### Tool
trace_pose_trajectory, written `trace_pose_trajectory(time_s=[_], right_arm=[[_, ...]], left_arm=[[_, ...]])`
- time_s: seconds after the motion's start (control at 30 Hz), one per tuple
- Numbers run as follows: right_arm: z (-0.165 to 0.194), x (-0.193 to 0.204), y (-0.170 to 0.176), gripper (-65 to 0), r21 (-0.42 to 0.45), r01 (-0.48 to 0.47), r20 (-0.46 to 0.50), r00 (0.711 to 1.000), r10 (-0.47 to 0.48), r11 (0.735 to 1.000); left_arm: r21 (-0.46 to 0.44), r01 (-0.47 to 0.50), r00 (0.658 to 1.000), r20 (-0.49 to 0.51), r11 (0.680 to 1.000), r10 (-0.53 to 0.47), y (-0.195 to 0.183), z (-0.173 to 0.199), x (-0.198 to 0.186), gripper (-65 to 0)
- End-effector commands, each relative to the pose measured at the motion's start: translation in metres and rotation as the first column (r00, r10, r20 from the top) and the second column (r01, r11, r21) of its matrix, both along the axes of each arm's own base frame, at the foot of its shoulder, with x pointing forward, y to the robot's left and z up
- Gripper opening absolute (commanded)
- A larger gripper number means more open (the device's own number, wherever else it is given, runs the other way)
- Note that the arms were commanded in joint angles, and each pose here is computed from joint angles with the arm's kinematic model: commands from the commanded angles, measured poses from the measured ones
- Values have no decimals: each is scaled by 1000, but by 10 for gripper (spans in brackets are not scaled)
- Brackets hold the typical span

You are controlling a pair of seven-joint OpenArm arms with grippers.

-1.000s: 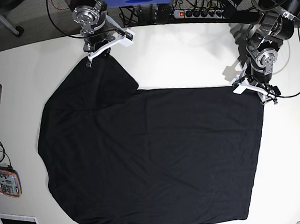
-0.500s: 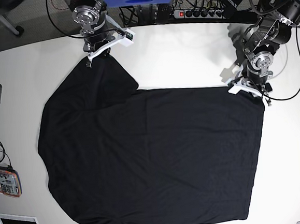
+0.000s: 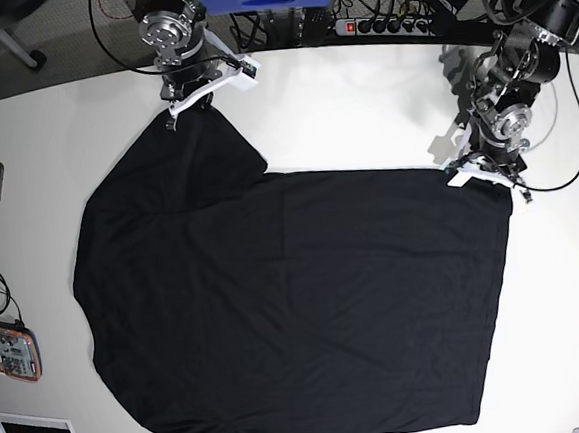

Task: Fold the T-shirt properly
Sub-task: 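Grasp the shirt's shoulder edges with the right and left grippers, then lift the shoulder edges and pull them over the shirt toward the hem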

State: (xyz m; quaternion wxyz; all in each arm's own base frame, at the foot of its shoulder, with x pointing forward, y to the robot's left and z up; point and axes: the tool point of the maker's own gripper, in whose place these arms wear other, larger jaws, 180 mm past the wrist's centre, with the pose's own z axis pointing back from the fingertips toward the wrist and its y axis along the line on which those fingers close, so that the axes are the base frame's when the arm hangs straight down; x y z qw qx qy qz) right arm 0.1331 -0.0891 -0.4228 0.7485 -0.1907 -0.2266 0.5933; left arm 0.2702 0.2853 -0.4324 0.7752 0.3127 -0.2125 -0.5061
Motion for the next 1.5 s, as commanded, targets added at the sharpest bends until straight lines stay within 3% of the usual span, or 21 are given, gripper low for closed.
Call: trace_pose_trajectory(time_s=[0.0,0.47,0.77,0.97,1.13,1.23,1.37,1.47], right_arm=[[7,4,1,-650,13,7,27,1000,-7,1000],[22,45,0,-650,14,8,125,992,-9,1000],[51,104,16,-650,171,18,230,972,-58,985],[76,144,6,-650,227,45,308,944,-116,973],[96,173,0,-650,227,44,373,919,-129,973],[90,182,-7,-650,196,39,345,933,-106,980],[105,219,-15,-650,178,41,389,915,-108,983],[96,231,-19,-650,164,54,371,922,-112,985]], left_arm=[[28,2,999,39,1000,-3,7,15,8,-650],[114,57,993,93,992,-68,-5,26,13,-650],[85,13,979,199,996,-30,-7,53,50,-650],[54,6,960,278,999,-20,-19,75,80,-650],[33,5,946,323,999,-15,-27,88,96,-650],[31,-18,946,325,999,7,-22,88,107,-650],[23,-78,946,317,997,67,-13,82,132,-650],[25,-102,946,313,995,89,-6,81,140,-650]])
